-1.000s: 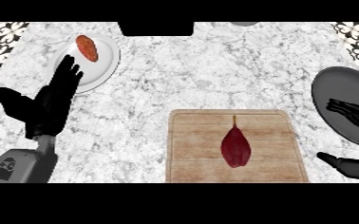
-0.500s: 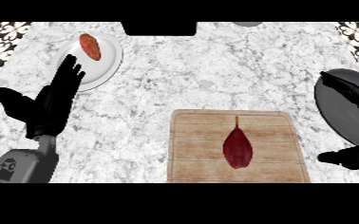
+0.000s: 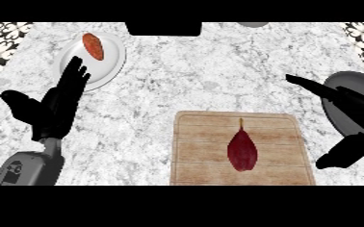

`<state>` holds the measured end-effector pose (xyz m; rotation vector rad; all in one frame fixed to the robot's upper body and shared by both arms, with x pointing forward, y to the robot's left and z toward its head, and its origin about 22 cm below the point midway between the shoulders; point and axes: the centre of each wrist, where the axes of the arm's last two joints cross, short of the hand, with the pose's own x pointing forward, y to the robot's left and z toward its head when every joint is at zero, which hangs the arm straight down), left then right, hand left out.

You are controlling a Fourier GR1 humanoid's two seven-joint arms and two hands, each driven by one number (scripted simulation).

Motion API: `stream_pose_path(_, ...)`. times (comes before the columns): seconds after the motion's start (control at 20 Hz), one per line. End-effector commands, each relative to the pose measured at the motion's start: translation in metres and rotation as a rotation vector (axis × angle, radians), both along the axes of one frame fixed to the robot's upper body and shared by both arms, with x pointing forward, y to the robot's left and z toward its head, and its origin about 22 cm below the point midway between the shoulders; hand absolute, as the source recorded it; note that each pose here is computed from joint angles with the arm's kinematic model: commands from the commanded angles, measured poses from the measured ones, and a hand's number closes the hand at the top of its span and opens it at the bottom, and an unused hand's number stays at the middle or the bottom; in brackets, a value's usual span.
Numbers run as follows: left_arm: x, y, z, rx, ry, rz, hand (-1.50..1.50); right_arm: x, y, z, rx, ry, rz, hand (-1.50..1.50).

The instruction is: Pick the pear from the cutting board and place it in the pan

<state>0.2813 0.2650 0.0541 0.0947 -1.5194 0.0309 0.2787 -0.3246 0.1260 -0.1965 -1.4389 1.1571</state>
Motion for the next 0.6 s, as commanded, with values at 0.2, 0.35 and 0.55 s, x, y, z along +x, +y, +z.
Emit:
stream_pose_path(0.2, -0.010, 0.012, 0.009, -0.002, -0.004, -0.005, 0.00, -0.010, 0.040, 0.003, -0.169, 0.095, 0.126, -1.50)
stream_pose_path(0.35, -0.010, 0.013, 0.008, 0.009, 0.007, -0.004, 0.00, -0.005, 0.036, 0.019, -0.239, 0.080, 0.135, -1.50)
stream_pose_path(0.55, 0.000, 0.013, 0.013, 0.004, 0.001, 0.015, 0.00, -0.018, 0.052, 0.033, -0.353, 0.022, 0.100, -1.50)
